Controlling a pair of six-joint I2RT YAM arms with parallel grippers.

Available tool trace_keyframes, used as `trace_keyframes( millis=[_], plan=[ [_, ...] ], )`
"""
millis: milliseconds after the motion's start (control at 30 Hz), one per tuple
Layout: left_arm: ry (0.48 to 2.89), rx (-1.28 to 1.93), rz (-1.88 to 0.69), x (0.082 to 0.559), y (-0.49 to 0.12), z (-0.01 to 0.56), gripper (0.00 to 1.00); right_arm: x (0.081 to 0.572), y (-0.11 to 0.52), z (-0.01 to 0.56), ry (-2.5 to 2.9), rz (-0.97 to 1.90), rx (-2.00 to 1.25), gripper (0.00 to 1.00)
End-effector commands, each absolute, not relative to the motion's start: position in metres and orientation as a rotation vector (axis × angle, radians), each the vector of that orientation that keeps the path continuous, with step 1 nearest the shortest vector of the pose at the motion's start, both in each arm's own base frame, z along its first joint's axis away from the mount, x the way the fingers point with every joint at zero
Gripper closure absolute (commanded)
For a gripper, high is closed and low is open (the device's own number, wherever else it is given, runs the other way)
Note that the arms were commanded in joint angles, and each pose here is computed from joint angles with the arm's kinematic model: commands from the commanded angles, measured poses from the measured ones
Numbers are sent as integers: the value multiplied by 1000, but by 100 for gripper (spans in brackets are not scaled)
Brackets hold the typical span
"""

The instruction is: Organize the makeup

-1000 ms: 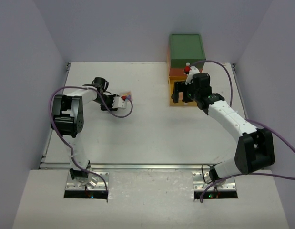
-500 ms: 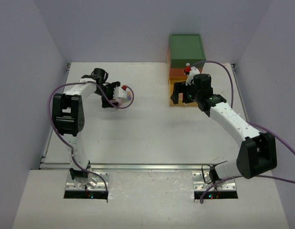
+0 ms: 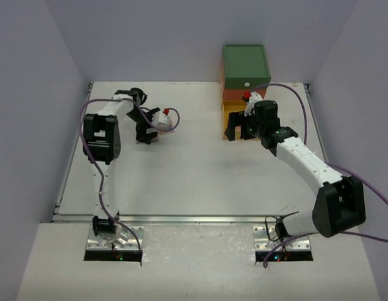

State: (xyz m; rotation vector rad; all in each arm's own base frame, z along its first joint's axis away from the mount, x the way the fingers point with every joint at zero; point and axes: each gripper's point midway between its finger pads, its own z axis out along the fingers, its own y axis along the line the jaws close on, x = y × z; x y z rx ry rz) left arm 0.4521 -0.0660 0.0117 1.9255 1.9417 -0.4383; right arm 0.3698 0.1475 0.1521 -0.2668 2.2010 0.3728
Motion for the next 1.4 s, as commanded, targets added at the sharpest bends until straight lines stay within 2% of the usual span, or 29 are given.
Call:
trace_keyframes(
  millis=[0, 200, 567, 667, 800, 833, 867, 900, 1100, 1367],
  plan=[
    [1979, 1985, -561, 431, -66, 8, 9, 367, 150, 168, 2145, 397, -252, 1],
    [1970, 1993, -529, 425, -63, 11, 21, 365, 152, 168, 2147, 400, -251, 1],
    [2084, 2012, -417, 398, -42, -17, 39, 363, 151, 176, 2127, 398, -238, 1],
    [2086, 1927, -389, 405, -48, -17, 49, 359, 152, 170, 2138, 385, -251, 1],
    [2083, 1841, -376, 403, -54, -12, 69, 350, 168, 172, 2132, 493, -319, 1],
    [2067, 1829, -359, 407, -55, -8, 75, 347, 174, 174, 2117, 535, -356, 1],
    [2063, 1812, -367, 402, -58, -12, 92, 346, 181, 177, 2090, 579, -383, 1],
    [2054, 1796, -359, 402, -59, -11, 99, 345, 186, 179, 2063, 614, -404, 1],
    [2064, 1700, -358, 399, -65, -8, 100, 339, 215, 207, 1950, 825, -444, 1],
    [2010, 1522, -419, 392, -85, 31, 100, 322, 248, 219, 1901, 1096, -469, 1]
  ],
)
